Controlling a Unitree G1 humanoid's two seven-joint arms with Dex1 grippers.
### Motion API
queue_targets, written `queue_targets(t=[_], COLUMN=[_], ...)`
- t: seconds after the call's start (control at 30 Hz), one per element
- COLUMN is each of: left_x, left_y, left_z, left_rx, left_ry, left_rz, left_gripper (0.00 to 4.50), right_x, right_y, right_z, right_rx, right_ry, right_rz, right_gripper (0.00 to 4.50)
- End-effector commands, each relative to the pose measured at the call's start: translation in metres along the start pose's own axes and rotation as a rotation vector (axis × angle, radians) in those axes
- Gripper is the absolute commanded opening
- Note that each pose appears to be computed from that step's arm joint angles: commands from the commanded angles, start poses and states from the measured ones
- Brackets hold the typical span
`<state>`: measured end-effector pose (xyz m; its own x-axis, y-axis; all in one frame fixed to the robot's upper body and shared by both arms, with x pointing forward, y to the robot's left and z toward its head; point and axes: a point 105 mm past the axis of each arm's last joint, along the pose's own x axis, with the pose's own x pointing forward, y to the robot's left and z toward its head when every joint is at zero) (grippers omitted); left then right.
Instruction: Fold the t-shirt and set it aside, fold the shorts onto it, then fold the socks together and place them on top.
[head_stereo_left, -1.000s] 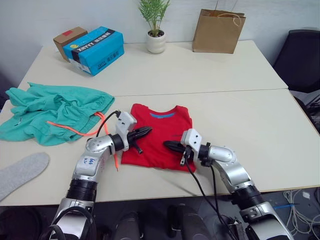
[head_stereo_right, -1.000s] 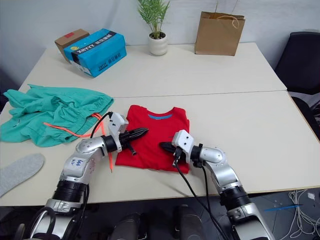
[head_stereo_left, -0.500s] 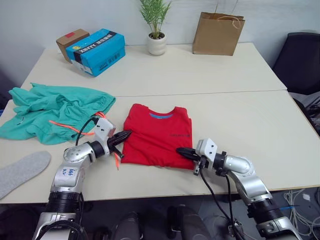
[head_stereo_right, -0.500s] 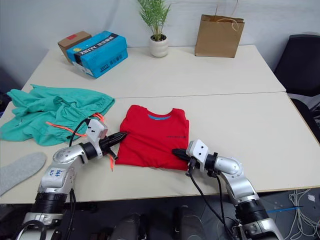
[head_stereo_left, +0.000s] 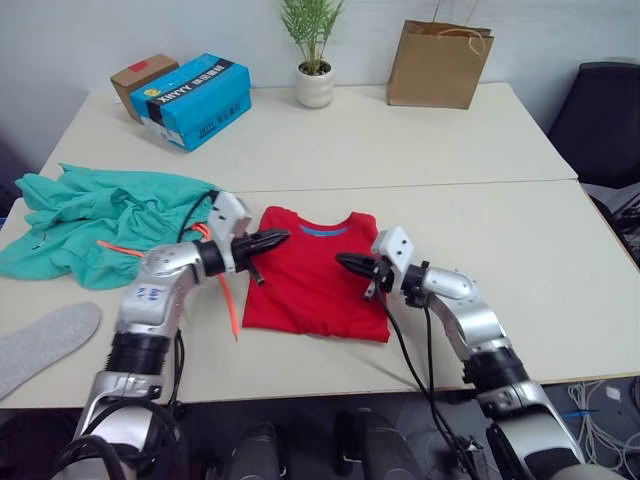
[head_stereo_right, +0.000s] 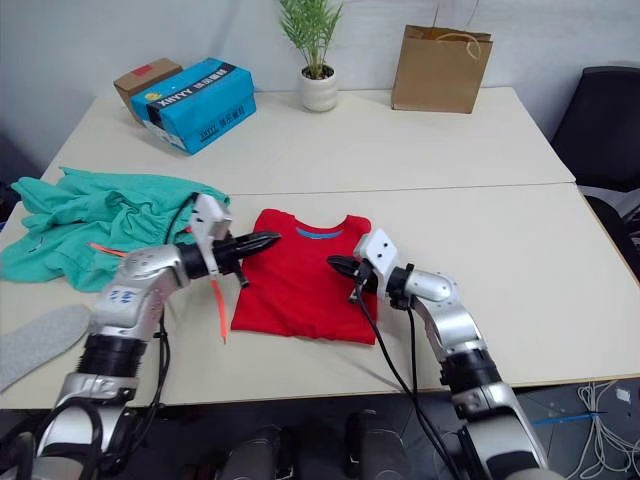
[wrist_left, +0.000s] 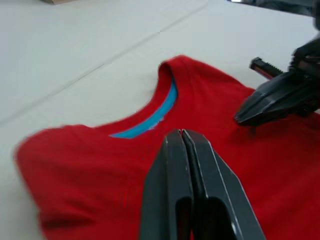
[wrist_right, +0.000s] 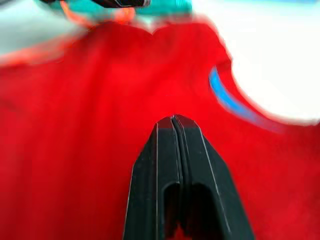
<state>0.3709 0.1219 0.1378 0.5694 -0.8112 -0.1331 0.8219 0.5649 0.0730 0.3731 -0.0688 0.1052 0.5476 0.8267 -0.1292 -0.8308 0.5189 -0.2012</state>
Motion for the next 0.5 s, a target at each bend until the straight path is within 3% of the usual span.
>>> queue_targets(t=[0.03, 0.2, 0.37, 0.5], left_x=[0.005, 0.002, -0.015, -0.023], left_y=[0.011, 0.02, 0.006, -0.009], left_z=[0.001, -0.012, -0.03, -0.013], left_rx=[0.026, 0.018, 0.008, 0.069], left_ry=[-0.003, 0.007, 0.046, 0.001], left_rz=[0.039, 0.095, 0.041, -0.041], left_gripper=[0.04, 0.04, 0.04, 0.04], right_x=[0.004, 0.001, -0.005, -0.007], right_y=[-0.022, -0.053, -0.068, -0.077], right_z=[0.0, -0.002, -0.008, -0.005], right_rx=[-0.015, 0.018, 0.049, 0.033], right_ry=[0.012, 0.009, 0.025, 0.017], right_rz=[-0.097, -0.259, -0.356, -0.407], right_gripper=[0.0, 0.0, 0.0, 0.0])
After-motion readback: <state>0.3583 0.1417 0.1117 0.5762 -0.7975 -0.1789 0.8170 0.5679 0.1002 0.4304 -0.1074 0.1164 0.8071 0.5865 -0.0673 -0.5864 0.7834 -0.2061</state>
